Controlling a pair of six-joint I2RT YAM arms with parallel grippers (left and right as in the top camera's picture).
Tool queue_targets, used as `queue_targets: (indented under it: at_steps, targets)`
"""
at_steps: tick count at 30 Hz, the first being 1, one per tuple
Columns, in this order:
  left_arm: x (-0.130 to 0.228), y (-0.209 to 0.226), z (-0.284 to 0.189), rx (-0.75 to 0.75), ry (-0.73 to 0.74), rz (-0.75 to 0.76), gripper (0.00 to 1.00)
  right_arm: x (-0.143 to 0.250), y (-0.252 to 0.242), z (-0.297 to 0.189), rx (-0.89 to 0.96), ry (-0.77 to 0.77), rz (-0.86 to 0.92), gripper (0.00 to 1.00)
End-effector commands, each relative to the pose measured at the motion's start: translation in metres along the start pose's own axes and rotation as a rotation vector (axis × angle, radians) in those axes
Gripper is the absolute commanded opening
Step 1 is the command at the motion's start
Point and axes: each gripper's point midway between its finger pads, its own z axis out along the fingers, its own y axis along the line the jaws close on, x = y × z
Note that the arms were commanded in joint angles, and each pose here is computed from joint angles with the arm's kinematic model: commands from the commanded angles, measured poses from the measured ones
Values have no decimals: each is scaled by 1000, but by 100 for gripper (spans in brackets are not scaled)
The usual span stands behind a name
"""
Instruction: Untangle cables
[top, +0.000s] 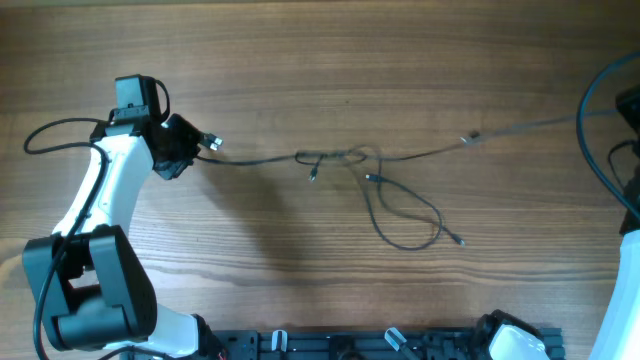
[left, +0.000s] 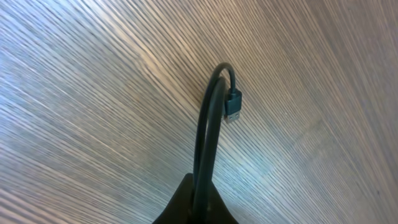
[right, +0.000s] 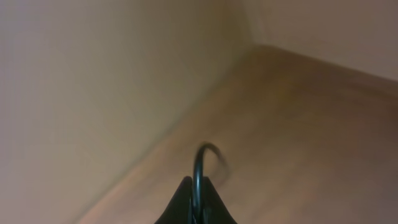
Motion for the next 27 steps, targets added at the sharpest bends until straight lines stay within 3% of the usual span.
queue_targets:
  at_steps: [1,9,12,14,19,20,26,27]
  targets:
    - [-9,11,0,-52,-49,-36,4,-15,-32,-4,192,-76,5,5]
    - [-6,13,0,-59,-39,-39,4,-19,-27,5,169,-87,-21,7]
    - [-4,11,0,-55,-35,-34,4,17,-5,9,16,90,-33,7]
    - [-1,7,1,-50,-28,-23,4,62,23,6,-168,293,-79,8]
    - [10,-4,3,-42,-16,19,4,149,100,-31,-681,576,-386,8]
    - [12,-6,3,-41,-14,25,4,163,104,-33,-695,613,-419,9]
    - [19,-12,4,-37,-7,50,4,232,74,2,-379,819,-492,15]
    - [19,-12,4,-37,-7,50,4,243,73,5,-373,856,-500,36]
